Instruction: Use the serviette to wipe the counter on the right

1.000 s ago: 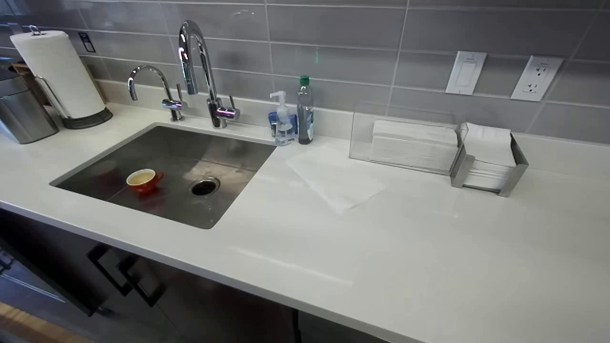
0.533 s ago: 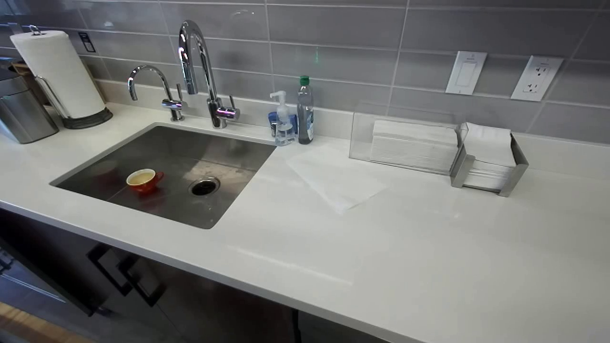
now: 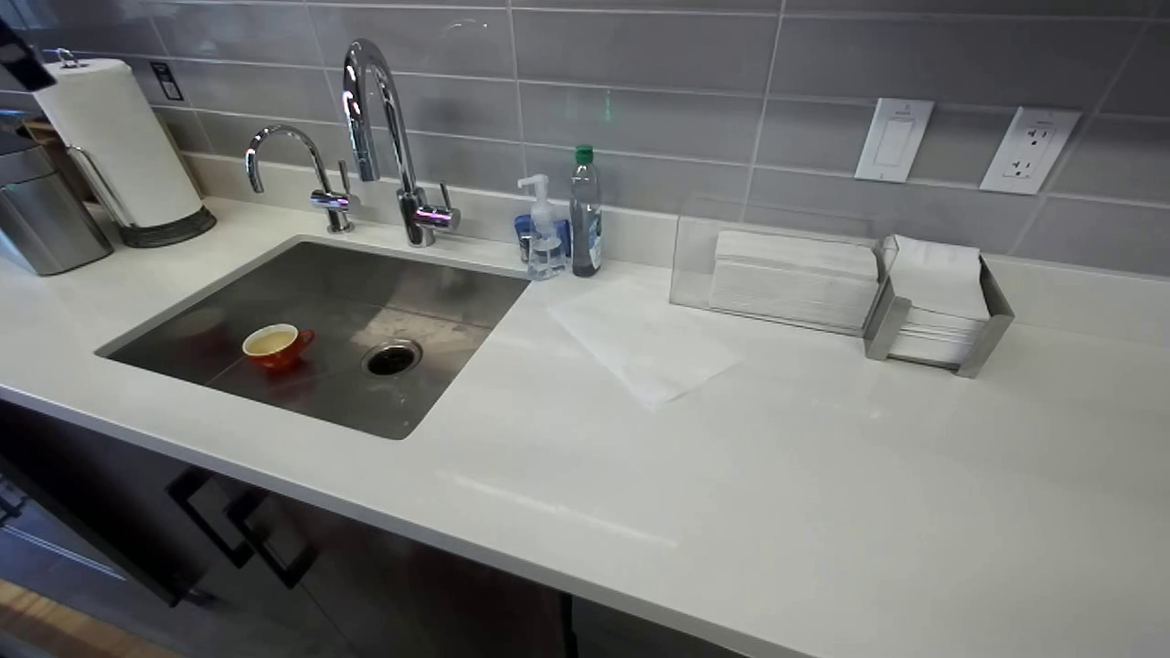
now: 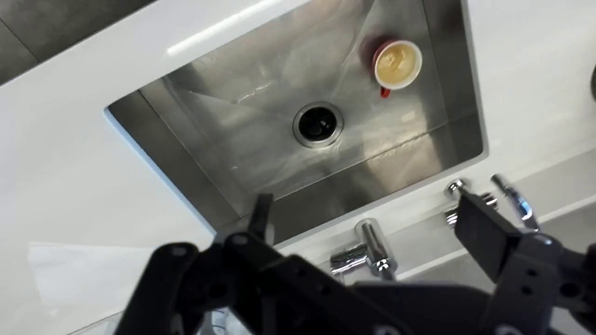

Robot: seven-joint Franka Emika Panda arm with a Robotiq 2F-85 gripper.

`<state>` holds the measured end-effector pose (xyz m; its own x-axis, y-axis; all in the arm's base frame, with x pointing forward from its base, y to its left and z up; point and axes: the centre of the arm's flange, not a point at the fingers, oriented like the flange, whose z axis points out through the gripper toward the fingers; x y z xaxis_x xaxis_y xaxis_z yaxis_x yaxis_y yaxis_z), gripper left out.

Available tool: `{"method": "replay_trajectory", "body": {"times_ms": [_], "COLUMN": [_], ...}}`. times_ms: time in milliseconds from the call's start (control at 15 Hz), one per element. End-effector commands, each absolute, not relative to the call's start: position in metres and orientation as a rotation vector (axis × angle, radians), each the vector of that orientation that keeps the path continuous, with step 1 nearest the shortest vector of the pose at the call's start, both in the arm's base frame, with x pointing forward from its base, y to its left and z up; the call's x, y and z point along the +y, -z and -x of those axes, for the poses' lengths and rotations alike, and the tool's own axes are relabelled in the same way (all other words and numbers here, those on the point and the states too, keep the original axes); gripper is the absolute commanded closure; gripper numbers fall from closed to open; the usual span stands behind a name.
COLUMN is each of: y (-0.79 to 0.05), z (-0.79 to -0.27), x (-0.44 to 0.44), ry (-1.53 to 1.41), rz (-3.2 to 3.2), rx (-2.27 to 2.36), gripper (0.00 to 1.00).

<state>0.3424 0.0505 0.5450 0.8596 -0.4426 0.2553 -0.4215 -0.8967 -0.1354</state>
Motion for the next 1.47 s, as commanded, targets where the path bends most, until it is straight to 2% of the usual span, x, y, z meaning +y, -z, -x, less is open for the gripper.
{"method": "replay_trajectory", "body": {"times_ms": [0,467,933,1000,1400], "y": [-0.522,-0.471,-0.436,-0.446,-0.438], "z": [-0.392,-0.423,-0.444,-0.427,-0.438], "x": [-0.018,-0.149,-0.235,-0.214,-0.231], "ry": [0.425,0.536,0.655,0.624,0.648], "rz": [2.864,2.776,2.713,2.71,2.719], "rx": [0.984,1.241,1.341,1.353,1.352], "gripper": [0.0,0.0,0.0,0.0,0.0]}}
